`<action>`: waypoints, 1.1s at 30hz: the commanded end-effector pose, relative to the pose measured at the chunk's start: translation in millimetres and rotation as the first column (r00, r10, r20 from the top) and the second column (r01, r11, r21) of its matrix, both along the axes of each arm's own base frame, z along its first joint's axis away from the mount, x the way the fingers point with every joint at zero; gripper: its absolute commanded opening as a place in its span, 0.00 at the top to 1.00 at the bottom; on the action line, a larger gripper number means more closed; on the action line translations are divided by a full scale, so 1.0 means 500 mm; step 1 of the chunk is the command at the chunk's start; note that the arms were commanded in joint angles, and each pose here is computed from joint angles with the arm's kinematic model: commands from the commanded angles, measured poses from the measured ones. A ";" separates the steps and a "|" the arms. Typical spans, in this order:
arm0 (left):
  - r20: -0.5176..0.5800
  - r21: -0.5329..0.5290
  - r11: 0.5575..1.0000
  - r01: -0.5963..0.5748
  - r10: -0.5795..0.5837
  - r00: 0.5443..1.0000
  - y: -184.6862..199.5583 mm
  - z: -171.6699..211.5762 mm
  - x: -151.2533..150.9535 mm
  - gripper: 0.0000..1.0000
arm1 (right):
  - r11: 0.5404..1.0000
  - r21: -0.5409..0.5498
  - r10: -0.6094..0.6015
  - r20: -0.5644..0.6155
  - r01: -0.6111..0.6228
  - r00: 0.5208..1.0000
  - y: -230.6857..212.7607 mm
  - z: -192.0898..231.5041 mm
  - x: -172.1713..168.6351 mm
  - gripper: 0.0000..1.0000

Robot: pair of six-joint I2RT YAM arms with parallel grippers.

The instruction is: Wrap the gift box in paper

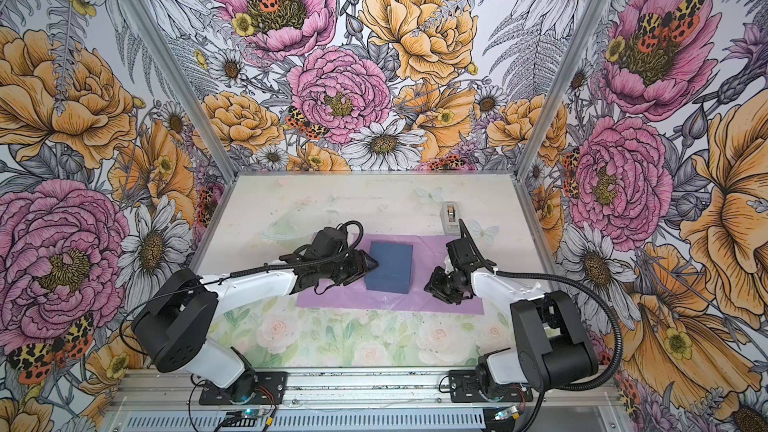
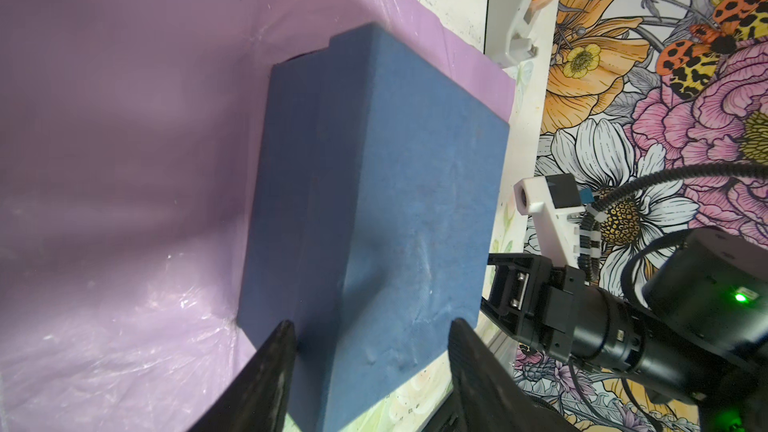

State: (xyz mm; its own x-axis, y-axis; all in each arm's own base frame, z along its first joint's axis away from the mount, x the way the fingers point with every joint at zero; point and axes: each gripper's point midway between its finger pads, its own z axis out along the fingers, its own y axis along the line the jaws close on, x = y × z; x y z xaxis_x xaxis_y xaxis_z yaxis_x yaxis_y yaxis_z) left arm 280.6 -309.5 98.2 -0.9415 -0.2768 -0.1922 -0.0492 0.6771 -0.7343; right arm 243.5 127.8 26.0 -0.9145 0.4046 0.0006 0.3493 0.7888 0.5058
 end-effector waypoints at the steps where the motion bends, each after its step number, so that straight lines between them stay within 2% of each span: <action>1: 0.009 -0.029 0.999 0.023 -0.022 1.000 -0.019 0.010 -0.003 0.40 | 1.000 -0.016 0.001 0.015 -0.001 1.000 -0.007 0.000 0.006 0.65; 5: 0.012 -0.025 0.999 0.019 -0.019 1.000 -0.017 0.013 -0.003 0.40 | 1.000 -0.004 0.003 0.051 -0.003 0.999 -0.003 0.019 0.015 0.60; 8: 0.048 0.012 1.000 0.002 -0.003 0.999 -0.002 0.037 0.006 0.39 | 0.999 0.026 -0.021 0.128 0.018 0.992 -0.013 0.067 0.039 0.54; 12: 0.159 0.092 0.995 0.026 -0.041 0.986 0.008 0.114 0.027 0.39 | 0.991 0.083 -0.120 0.189 0.106 0.975 -0.083 0.129 0.062 0.49; 15: 0.200 0.069 0.992 0.105 -0.116 0.973 -0.027 0.155 0.033 0.40 | 0.976 0.099 -0.208 0.172 0.193 0.963 -0.164 0.136 0.067 0.44; 18: 0.202 0.059 0.977 0.205 -0.213 0.956 -0.079 0.156 0.029 0.43 | 0.960 0.092 -0.277 0.152 0.266 0.949 -0.239 0.123 0.075 0.40; 21: 0.191 0.066 0.958 0.280 -0.287 0.939 -0.121 0.142 0.024 0.43 | 0.961 0.029 -0.277 0.131 0.276 0.952 -0.290 0.106 0.083 0.37; 27: 0.125 0.120 0.941 0.316 -0.330 0.936 -0.131 0.075 0.046 0.44 | 0.976 -0.092 -0.185 0.129 0.198 0.974 -0.334 0.088 0.112 0.34; 33: 0.092 0.128 0.941 0.312 -0.324 0.941 -0.120 0.046 0.054 0.44 | 0.984 -0.063 -0.160 0.060 0.164 0.985 -0.325 0.051 0.117 0.35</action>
